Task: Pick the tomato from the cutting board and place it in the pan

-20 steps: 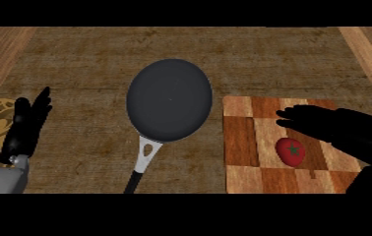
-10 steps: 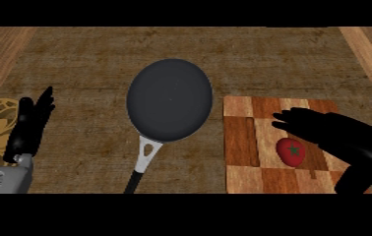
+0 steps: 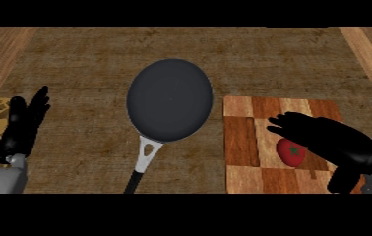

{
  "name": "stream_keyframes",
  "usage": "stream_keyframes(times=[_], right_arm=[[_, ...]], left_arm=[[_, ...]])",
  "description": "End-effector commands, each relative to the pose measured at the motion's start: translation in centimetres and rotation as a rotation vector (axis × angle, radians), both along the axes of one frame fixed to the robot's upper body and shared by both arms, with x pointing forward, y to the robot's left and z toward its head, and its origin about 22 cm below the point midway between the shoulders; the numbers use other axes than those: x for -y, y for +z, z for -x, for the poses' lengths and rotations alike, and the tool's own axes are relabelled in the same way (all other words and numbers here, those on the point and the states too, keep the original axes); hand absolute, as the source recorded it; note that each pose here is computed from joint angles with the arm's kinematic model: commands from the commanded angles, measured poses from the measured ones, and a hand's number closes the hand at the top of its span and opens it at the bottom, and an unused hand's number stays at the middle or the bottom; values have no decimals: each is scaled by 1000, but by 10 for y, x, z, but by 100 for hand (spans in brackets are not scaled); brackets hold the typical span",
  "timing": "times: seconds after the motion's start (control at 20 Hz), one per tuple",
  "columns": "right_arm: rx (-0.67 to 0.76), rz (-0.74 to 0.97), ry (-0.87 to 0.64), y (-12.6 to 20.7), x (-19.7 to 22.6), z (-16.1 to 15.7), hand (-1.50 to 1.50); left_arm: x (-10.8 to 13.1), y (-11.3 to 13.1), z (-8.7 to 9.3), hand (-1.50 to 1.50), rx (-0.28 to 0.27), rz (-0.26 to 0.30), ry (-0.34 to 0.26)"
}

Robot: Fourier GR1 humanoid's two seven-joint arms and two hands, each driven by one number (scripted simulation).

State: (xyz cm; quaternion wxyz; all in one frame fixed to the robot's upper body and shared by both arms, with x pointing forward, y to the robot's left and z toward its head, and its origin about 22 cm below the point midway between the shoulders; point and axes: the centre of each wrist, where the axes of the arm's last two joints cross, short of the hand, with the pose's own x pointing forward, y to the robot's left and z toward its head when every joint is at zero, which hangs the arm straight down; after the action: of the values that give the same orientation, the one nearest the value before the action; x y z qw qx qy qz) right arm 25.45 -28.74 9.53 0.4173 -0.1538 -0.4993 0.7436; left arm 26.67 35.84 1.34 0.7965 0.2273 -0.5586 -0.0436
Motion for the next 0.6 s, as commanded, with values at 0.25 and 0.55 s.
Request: stream_keyframes(times=[0.25, 0.55], right_arm=[[1, -19, 3, -16, -7, -6, -150], [-14, 15, -26, -33, -5, 2, -150]], left_arm=[[7, 12, -2, 0, 5, 0, 17], [16, -3, -3, 0, 0, 0, -4]])
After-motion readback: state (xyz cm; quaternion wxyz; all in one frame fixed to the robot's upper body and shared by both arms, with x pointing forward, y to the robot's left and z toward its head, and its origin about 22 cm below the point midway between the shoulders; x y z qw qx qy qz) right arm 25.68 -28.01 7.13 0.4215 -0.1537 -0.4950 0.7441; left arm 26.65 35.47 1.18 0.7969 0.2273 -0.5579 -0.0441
